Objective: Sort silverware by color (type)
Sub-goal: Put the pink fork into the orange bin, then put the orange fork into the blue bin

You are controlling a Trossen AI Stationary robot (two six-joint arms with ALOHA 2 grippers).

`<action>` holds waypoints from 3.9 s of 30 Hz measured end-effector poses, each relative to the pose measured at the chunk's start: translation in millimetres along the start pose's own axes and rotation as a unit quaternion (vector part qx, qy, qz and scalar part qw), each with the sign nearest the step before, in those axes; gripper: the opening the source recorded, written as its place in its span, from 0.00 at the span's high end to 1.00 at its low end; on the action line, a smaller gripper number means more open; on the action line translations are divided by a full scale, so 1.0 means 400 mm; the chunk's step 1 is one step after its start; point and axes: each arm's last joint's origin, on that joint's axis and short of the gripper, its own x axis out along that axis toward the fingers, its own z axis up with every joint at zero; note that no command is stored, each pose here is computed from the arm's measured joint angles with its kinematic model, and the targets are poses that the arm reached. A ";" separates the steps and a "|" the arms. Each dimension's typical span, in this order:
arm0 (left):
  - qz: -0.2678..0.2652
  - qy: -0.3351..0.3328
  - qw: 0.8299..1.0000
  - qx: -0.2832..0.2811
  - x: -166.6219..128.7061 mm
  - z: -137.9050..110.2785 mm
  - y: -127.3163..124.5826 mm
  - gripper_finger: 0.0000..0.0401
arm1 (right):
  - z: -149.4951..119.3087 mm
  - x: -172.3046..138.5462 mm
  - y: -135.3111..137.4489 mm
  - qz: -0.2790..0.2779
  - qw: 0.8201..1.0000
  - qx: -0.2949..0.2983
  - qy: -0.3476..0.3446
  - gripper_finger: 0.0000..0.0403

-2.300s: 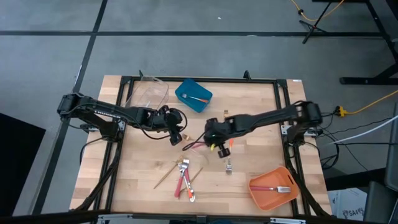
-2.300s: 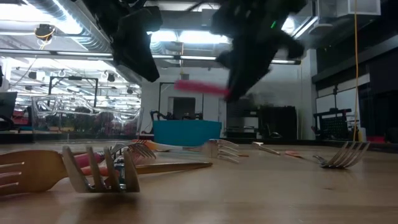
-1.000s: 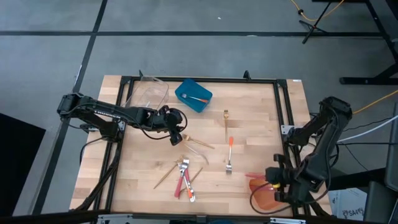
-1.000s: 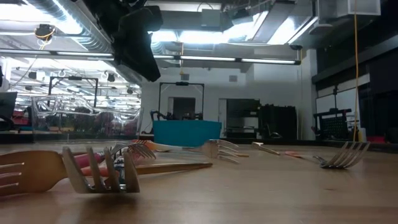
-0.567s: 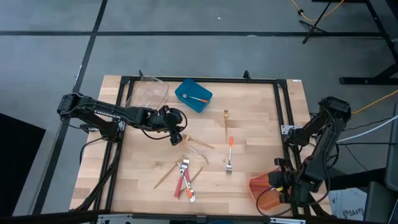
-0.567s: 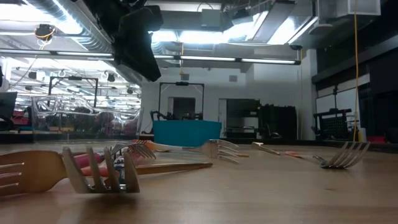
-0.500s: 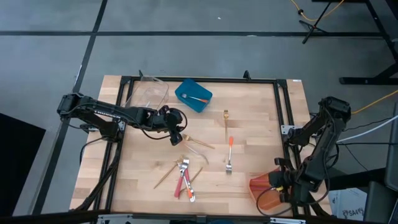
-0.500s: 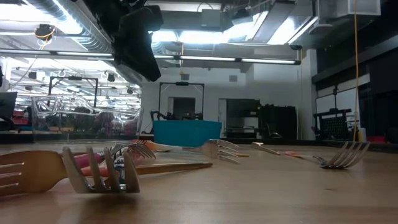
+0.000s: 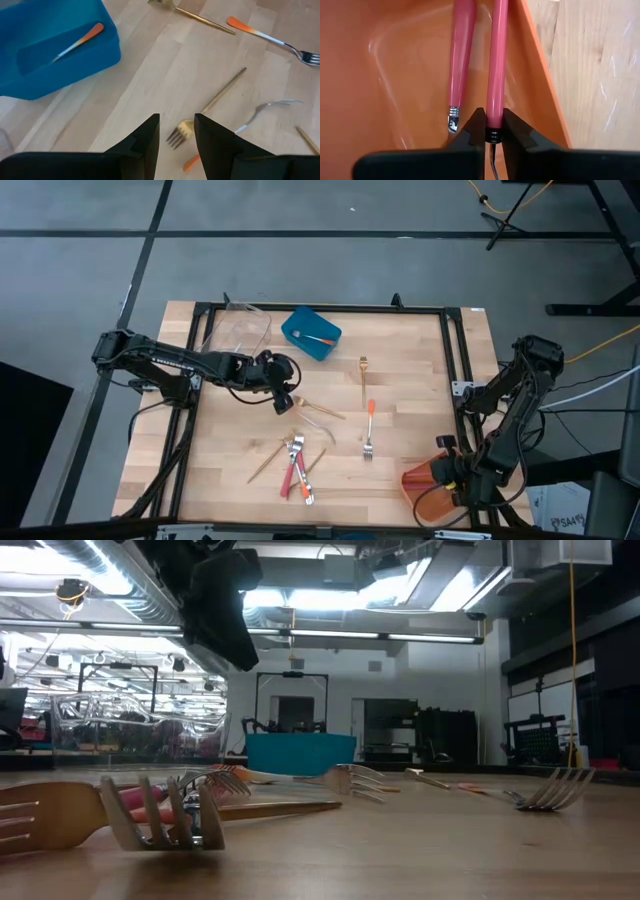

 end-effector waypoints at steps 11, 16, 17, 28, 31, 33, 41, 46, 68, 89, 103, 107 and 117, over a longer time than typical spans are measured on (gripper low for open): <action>-0.021 0.009 1.000 -0.017 -0.003 -0.006 -0.011 0.71 | -0.003 0.001 -0.003 -0.005 1.000 -0.003 0.006 0.76; -0.033 0.011 0.999 -0.022 -0.012 -0.016 -0.033 0.71 | -0.002 0.001 -0.002 -0.004 1.000 -0.002 0.004 0.75; -0.037 0.012 0.999 -0.026 -0.014 -0.019 -0.039 0.71 | -0.002 0.001 -0.002 -0.004 1.000 -0.002 0.004 0.75; -0.073 0.022 0.996 -0.049 -0.043 -0.055 -0.102 0.71 | 0.002 -0.008 0.006 0.013 1.000 0.001 0.017 0.75; -0.078 0.022 0.996 -0.044 -0.048 -0.061 -0.111 0.71 | 0.014 -0.024 0.018 0.023 1.000 0.003 0.010 0.75; -0.079 0.022 0.996 -0.041 -0.050 -0.063 -0.114 0.71 | 0.021 -0.039 0.024 0.024 1.000 0.003 0.010 0.75; -0.078 0.021 0.996 -0.040 -0.051 -0.065 -0.116 0.71 | 0.059 -0.132 0.038 -0.010 1.000 -0.002 -0.001 0.75; -0.078 0.020 0.996 -0.040 -0.051 -0.064 -0.116 0.71 | 0.089 -0.206 0.040 -0.050 0.997 -0.031 -0.048 0.75; -0.063 0.009 0.997 -0.040 -0.051 -0.063 -0.114 0.71 | 0.301 -0.291 -0.192 -0.257 0.960 0.062 -0.088 0.75; -0.010 -0.031 0.999 -0.042 -0.050 -0.057 -0.106 0.71 | 0.430 -0.309 -0.591 -0.342 0.889 0.269 -0.140 0.75; -0.003 -0.036 0.998 -0.042 -0.050 -0.056 -0.104 0.71 | 0.444 -0.335 -0.687 -0.358 0.843 0.340 -0.213 0.75; -0.003 -0.036 0.998 -0.042 -0.050 -0.056 -0.104 0.71 | 0.452 -0.338 -0.687 -0.355 0.839 0.342 -0.232 0.75; -0.003 -0.035 0.998 -0.042 -0.050 -0.056 -0.105 0.71 | 0.457 -0.334 -0.683 -0.312 0.855 0.340 -0.236 0.75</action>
